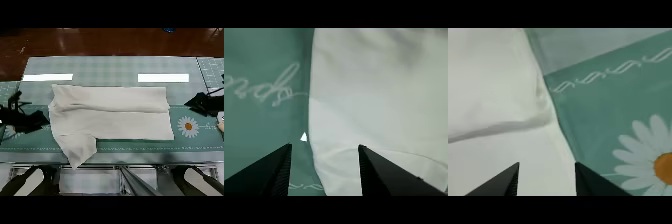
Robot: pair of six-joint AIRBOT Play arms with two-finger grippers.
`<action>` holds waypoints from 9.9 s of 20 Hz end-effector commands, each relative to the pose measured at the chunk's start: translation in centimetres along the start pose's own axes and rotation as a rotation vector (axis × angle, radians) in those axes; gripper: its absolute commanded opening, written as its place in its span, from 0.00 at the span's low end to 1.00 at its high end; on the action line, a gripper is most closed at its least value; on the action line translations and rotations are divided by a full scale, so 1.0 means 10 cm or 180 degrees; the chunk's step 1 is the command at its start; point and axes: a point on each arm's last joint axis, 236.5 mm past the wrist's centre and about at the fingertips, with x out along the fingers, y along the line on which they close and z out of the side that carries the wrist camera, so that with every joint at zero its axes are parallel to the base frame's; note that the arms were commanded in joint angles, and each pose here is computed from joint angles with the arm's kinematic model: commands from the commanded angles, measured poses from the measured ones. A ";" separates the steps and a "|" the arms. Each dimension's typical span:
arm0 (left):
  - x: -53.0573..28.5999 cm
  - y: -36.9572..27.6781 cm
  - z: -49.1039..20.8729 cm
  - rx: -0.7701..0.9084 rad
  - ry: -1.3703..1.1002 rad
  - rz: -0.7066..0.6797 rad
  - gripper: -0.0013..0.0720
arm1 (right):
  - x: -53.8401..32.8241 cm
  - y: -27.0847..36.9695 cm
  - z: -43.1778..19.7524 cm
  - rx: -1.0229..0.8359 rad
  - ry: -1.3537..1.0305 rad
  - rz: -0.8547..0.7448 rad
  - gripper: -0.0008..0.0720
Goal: Fold the shirts.
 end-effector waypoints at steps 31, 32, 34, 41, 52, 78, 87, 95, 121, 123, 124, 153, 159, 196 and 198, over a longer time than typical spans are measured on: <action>0.67 -0.63 -0.68 0.0107 0.0412 -0.0475 0.04 | 0.53 -0.58 -1.46 0.1044 0.0942 -0.0044 0.57; 0.67 -0.63 -0.68 0.0108 0.0412 -0.0474 0.04 | 0.58 -0.55 -1.40 0.1099 0.0899 0.0041 0.57; 0.67 -0.63 -0.66 0.0119 0.0386 -0.0474 0.04 | 0.70 -0.46 -1.25 0.1093 0.0764 0.0222 0.57; 0.55 -0.74 -0.48 0.0253 0.0238 -0.0525 0.04 | 0.78 0.27 -0.92 0.0193 0.0835 0.0662 0.04; -0.30 -1.57 1.06 0.0838 -0.0683 -0.0753 0.04 | 0.55 0.67 0.21 -0.0333 0.0358 0.0562 0.04; -0.94 -0.84 1.96 0.0513 -0.0878 -0.0224 0.71 | 0.61 -0.01 1.11 0.0184 -0.0058 0.0183 0.57; -0.64 -1.15 0.98 0.0853 -0.1075 -0.0479 0.71 | 1.36 0.20 0.80 0.0521 0.0168 0.0465 0.57; -0.03 -1.79 0.51 0.1617 -0.0535 -0.0563 0.50 | 1.49 0.84 0.59 0.0026 0.0402 0.0843 0.04; 1.41 -4.30 -2.11 0.2483 0.1290 -0.1488 0.05 | -1.13 1.65 -1.23 -0.1061 -0.0871 0.1028 0.04; 1.18 -4.35 -1.68 0.2355 0.1177 -0.1571 0.05 | -1.08 1.67 -1.21 -0.1045 -0.0792 0.1056 0.04; 1.03 -4.33 -1.38 0.2247 0.1073 -0.1610 0.05 | -1.06 1.71 -1.20 -0.1041 -0.0742 0.1126 0.04; -1.42 -1.67 -0.84 0.1423 -0.1511 -0.1242 0.05 | 1.75 4.25 -1.64 -0.1547 0.0751 0.1980 0.48; -1.24 -1.36 -0.65 0.1402 -0.1532 -0.0756 0.05 | 1.03 3.69 -1.31 -0.1763 0.1172 0.1678 0.57; -1.08 -1.29 -0.51 0.1322 -0.1470 -0.0631 0.05 | 0.47 3.41 -0.13 -0.1773 0.0164 0.1137 0.04; -1.09 -1.30 -0.49 0.1319 -0.1494 -0.0641 0.05 | 0.03 3.49 0.20 -0.1826 -0.0115 0.1086 0.04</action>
